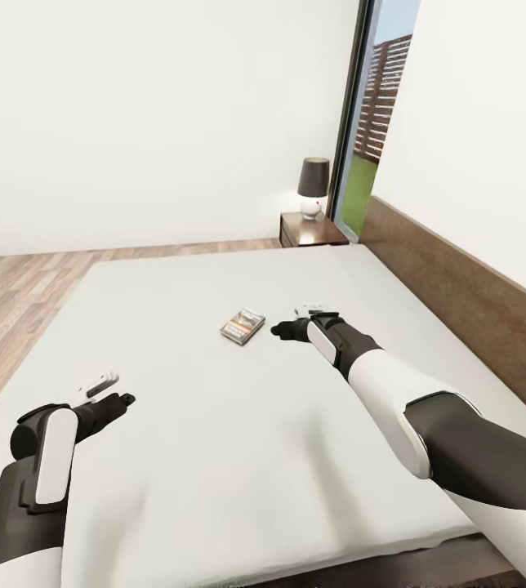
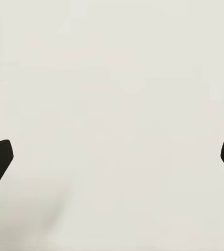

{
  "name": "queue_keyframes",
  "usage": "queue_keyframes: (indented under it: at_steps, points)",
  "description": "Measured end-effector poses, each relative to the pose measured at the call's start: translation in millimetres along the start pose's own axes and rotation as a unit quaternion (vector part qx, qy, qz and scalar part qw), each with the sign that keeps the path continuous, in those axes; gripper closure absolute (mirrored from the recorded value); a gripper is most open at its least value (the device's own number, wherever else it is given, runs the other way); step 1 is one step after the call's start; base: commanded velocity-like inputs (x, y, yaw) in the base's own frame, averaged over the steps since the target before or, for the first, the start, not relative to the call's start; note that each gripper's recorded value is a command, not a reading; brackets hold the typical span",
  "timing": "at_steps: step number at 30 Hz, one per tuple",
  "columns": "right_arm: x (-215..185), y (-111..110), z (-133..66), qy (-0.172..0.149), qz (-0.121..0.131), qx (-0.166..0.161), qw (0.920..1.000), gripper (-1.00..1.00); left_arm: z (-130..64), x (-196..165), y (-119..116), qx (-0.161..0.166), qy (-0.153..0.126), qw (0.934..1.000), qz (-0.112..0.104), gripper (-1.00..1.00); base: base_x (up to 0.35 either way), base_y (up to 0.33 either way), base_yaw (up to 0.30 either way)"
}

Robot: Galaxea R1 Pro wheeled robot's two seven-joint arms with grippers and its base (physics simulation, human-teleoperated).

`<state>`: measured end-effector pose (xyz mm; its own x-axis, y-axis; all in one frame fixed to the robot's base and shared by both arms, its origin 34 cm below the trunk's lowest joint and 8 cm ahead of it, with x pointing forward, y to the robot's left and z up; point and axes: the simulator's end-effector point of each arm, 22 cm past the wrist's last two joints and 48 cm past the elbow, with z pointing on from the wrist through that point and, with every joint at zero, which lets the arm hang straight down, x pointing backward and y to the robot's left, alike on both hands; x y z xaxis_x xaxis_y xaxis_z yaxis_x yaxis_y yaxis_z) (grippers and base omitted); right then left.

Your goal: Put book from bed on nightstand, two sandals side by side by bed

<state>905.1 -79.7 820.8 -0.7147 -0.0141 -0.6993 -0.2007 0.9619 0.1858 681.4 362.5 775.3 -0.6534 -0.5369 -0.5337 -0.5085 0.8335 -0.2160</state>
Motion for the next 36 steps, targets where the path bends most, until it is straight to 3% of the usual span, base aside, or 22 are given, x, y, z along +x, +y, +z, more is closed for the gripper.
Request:
queue_keyframes:
  at_steps: [36]
  points:
    - [31, -11, 27.7, 0.025, 0.009, 0.009, 0.9996, -1.00, 22.8, 18, 12, -0.018, 0.023, 0.9996, 0.008, -1.00, 0.000, -0.011, 0.000]
